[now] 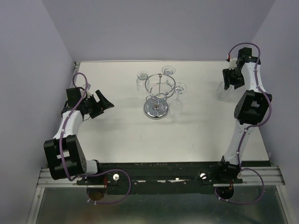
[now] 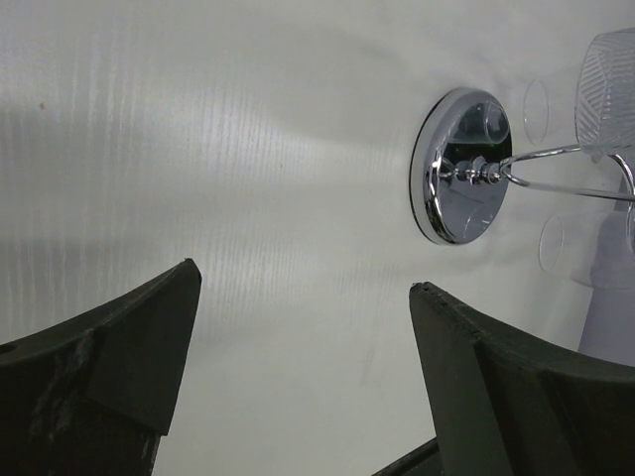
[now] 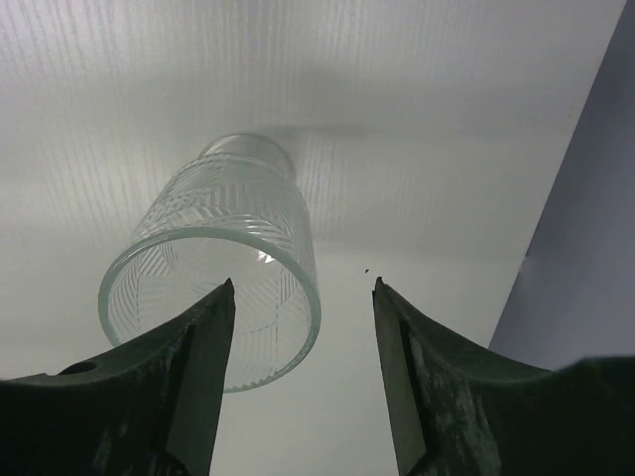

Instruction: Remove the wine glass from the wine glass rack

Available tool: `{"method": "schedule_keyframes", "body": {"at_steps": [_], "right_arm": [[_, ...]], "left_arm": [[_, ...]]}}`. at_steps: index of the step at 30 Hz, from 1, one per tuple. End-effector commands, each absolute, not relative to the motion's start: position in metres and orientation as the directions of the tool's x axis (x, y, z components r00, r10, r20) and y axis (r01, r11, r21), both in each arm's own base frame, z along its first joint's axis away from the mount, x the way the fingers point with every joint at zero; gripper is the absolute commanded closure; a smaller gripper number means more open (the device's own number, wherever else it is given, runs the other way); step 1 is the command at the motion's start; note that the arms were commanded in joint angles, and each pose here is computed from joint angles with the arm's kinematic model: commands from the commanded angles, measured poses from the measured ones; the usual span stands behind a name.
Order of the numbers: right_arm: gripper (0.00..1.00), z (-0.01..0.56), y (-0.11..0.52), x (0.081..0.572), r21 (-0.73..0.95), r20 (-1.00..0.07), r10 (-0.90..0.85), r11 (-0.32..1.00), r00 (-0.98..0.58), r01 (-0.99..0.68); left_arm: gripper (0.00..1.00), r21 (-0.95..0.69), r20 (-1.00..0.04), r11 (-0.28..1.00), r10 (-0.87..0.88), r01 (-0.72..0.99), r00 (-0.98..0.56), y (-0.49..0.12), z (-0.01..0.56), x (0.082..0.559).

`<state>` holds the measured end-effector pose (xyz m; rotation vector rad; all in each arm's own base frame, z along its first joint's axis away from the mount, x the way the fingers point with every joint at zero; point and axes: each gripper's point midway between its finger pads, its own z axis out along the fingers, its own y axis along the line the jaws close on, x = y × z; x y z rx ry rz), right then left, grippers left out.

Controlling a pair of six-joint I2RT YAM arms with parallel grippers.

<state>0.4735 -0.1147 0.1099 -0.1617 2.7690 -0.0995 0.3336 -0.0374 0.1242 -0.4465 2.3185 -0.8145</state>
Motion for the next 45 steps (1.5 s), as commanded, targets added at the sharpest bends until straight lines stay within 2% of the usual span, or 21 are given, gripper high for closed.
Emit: {"method": "schedule_keyframes", "body": {"at_steps": [1, 5, 9, 13, 16, 19, 24, 27, 31, 35, 45], "right_arm": [[0.32, 0.124, -0.115, 0.477, -0.100, -0.377, -0.118, 0.991, -0.919, -0.086], [0.23, 0.148, -0.116, 0.473, -0.120, -0.418, -0.124, 0.990, -0.900, -0.080], [0.19, 0.184, -0.108, 0.466, -0.110, -0.495, -0.131, 0.990, -0.859, -0.088], [0.06, 0.242, -0.086, 0.449, -0.081, -0.614, -0.144, 0.990, -0.776, -0.119], [0.03, 0.294, -0.057, 0.433, -0.022, -0.714, -0.152, 0.981, -0.684, -0.195], [0.02, 0.337, -0.034, 0.415, 0.018, -0.794, -0.139, 0.968, -0.591, -0.251], [0.03, 0.395, 0.012, 0.382, -0.016, -0.896, -0.199, 0.908, -0.396, -0.419], [0.02, 0.412, 0.039, 0.368, -0.096, -0.931, -0.248, 0.874, -0.268, -0.477], [0.00, 0.436, 0.064, 0.347, -0.121, -0.978, -0.188, 0.856, -0.084, -0.503], [0.00, 0.429, 0.075, 0.332, -0.037, -0.985, -0.120, 0.847, -0.123, -0.530], [0.00, 0.400, 0.077, 0.307, -0.048, -0.967, -0.182, 0.822, -0.181, -0.568]], "left_arm": [[0.01, -0.636, -0.497, 0.770, -0.451, -0.042, -0.741, -0.043, 0.136, 0.337], [0.01, -0.632, -0.507, 0.775, -0.428, -0.016, -0.749, -0.050, 0.138, 0.338], [0.01, -0.634, -0.532, 0.773, -0.402, 0.036, -0.745, -0.058, 0.143, 0.340], [0.01, -0.628, -0.643, 0.749, -0.345, 0.212, -0.683, -0.079, 0.171, 0.340], [0.01, -0.586, -0.744, 0.723, -0.300, 0.367, -0.596, -0.094, 0.198, 0.340], [0.01, -0.500, -0.829, 0.706, -0.221, 0.503, -0.514, -0.106, 0.219, 0.340], [0.01, -0.146, -0.961, 0.668, 0.078, 0.729, -0.264, -0.120, 0.250, 0.356], [0.01, 0.022, -0.967, 0.590, 0.218, 0.807, -0.134, -0.126, 0.263, 0.368], [0.01, 0.136, -0.959, 0.438, 0.282, 0.889, 0.008, -0.150, 0.274, 0.372], [0.01, 0.182, -0.952, 0.396, 0.298, 0.900, 0.061, -0.152, 0.270, 0.389], [0.01, 0.157, -0.968, 0.354, 0.241, 0.922, 0.072, -0.184, 0.238, 0.418]]}}
